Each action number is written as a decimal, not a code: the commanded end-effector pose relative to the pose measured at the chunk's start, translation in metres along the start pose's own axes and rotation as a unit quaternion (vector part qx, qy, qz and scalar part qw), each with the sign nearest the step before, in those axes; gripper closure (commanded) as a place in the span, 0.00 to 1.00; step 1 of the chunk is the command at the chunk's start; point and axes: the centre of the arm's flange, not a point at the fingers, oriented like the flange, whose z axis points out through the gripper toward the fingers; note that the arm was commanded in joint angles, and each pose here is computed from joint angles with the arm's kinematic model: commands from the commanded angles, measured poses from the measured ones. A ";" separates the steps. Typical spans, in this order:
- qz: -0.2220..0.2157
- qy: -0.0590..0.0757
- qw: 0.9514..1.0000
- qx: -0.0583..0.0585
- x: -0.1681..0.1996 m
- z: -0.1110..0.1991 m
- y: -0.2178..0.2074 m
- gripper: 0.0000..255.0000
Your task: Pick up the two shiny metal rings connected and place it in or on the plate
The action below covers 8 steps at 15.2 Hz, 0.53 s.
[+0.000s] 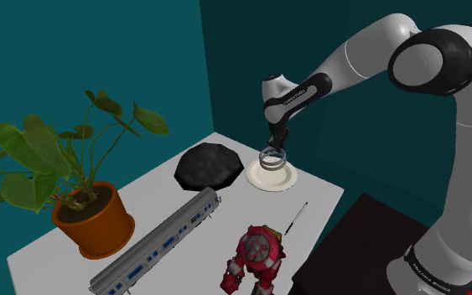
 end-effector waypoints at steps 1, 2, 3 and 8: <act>0.000 0.000 1.000 0.000 0.002 0.010 -0.001 1.00; 0.000 0.000 1.000 0.000 0.002 0.015 -0.001 1.00; 0.000 0.000 1.000 0.000 0.003 0.020 -0.002 1.00; 0.000 0.000 1.000 0.000 0.005 0.046 -0.006 1.00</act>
